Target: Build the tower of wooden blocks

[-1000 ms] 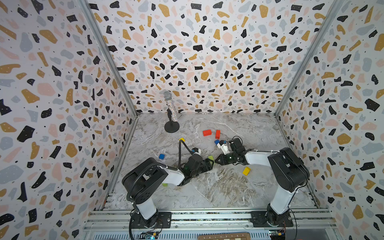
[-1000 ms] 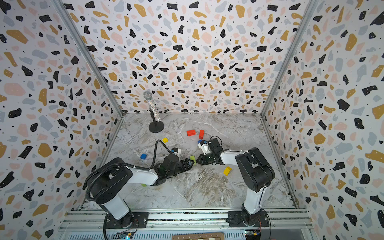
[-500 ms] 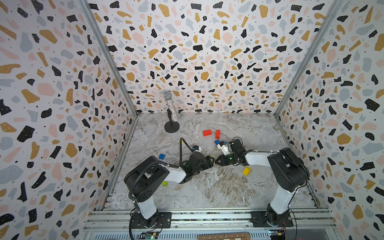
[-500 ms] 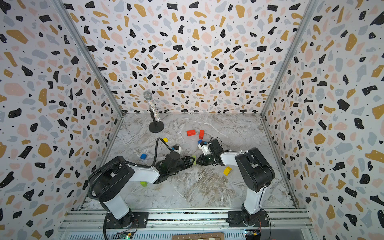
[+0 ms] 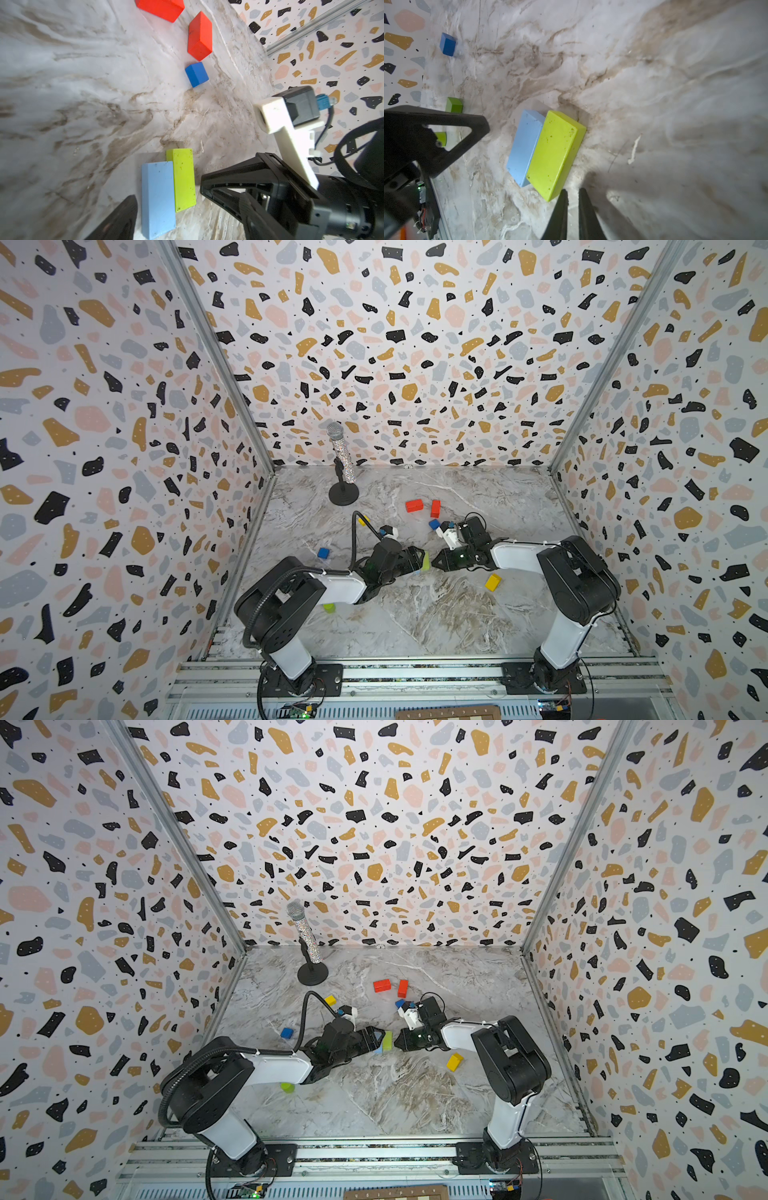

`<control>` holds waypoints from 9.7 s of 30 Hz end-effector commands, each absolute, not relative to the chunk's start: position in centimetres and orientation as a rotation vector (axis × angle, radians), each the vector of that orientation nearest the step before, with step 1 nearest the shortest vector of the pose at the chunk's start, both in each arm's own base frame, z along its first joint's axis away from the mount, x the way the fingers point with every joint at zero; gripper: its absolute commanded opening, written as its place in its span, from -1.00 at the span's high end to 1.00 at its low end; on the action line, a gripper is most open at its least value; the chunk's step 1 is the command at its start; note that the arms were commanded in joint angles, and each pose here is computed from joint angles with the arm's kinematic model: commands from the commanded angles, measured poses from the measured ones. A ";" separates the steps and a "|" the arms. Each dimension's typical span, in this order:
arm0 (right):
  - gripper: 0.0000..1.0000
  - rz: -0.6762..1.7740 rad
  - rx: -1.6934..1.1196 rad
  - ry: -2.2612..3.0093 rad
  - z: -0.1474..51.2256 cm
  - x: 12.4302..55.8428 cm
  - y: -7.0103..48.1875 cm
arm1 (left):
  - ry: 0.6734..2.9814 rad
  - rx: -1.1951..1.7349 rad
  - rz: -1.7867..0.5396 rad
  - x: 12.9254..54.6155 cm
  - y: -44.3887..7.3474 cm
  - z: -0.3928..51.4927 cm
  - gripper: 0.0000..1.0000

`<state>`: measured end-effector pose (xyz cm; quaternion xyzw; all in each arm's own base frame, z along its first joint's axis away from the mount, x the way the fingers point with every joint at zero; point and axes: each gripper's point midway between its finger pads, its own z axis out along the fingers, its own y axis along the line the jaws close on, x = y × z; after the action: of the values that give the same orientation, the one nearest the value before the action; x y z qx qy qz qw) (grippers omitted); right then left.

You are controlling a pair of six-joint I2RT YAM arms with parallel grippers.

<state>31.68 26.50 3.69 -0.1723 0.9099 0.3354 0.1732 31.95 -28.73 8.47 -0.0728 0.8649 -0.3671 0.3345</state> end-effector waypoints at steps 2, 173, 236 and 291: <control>0.69 0.898 -0.503 2.526 6.7 34.0 26.7 | 2.233 -0.185 -0.890 31.9 -26.7 9.6 -0.59; -0.56 0.342 -0.580 2.476 6.8 53.7 34.8 | 2.215 -0.187 -0.278 30.0 -13.7 8.8 -1.00; -0.08 0.251 -0.317 2.520 15.0 36.6 29.7 | 2.208 -0.315 -0.199 28.3 -10.8 8.8 -1.00; -0.03 0.196 -0.192 2.600 7.8 32.5 31.9 | 2.127 -0.313 -0.219 27.4 -9.6 9.0 -1.00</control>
<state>31.78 31.44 6.49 -0.0717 0.9640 0.0630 0.2482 27.19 -9.91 8.67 -0.1250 0.8741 -0.0930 0.4601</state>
